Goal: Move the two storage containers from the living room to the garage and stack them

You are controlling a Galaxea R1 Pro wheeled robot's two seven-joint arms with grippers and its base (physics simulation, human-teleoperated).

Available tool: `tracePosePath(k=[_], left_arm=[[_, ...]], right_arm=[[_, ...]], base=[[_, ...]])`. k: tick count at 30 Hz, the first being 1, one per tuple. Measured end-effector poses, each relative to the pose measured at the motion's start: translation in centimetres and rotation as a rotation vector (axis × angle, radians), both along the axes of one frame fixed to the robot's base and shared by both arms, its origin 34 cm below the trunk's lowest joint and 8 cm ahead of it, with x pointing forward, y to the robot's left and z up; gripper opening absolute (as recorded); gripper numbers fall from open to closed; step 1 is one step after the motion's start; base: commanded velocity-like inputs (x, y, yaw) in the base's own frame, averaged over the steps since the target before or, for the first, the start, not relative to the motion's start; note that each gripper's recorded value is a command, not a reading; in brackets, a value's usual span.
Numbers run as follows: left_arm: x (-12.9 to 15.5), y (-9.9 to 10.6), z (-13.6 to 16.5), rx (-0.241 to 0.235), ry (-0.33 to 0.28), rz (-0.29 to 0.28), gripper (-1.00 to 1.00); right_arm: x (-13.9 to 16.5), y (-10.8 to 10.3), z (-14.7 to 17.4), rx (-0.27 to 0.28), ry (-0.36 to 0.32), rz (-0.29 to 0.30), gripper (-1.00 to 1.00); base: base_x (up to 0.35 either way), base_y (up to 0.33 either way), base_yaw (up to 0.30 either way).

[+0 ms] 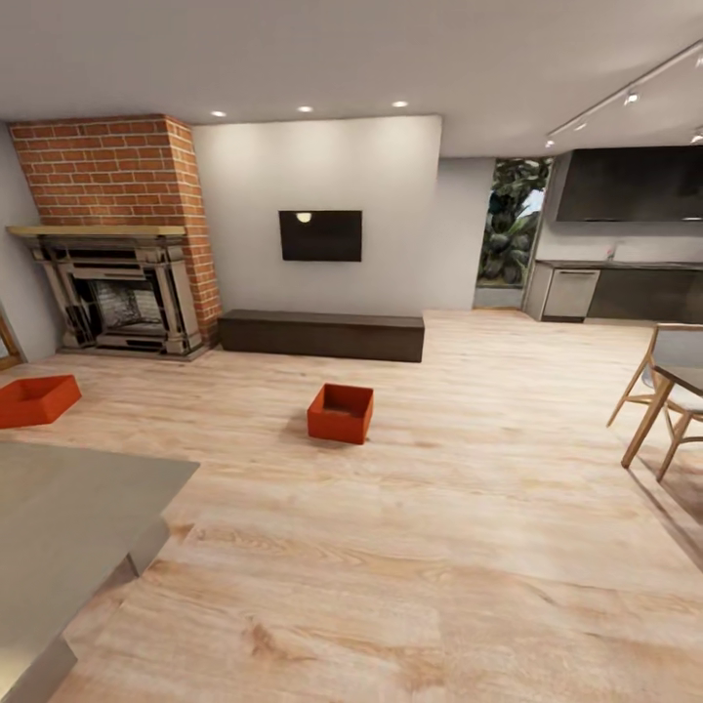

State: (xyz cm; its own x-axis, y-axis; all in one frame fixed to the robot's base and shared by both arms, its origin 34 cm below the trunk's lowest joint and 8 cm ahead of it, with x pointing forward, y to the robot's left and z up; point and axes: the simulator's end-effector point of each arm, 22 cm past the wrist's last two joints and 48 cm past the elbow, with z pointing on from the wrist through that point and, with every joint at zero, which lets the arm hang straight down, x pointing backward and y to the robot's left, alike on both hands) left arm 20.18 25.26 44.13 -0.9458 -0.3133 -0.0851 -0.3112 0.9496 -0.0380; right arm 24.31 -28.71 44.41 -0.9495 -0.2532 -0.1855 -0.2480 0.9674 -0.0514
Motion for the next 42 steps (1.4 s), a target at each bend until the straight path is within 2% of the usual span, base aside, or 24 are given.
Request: tracePosePath(k=[15, 42], left_arm=[[-0.15, 0.06, -0.01, -0.001, 0.007, 0.0, 1.0], [-0.18, 0.05, -0.02, -0.001, 0.008, -0.001, 1.0]], right_arm=[[0.0, 0.0, 0.0, 0.0, 0.0, 0.002, 1.0], [0.03, 0.12, 0.0, 0.002, -0.002, 0.0, 1.0]], base=[[0.322, 0.094, 0.0], [0.322, 0.002, -0.02]])
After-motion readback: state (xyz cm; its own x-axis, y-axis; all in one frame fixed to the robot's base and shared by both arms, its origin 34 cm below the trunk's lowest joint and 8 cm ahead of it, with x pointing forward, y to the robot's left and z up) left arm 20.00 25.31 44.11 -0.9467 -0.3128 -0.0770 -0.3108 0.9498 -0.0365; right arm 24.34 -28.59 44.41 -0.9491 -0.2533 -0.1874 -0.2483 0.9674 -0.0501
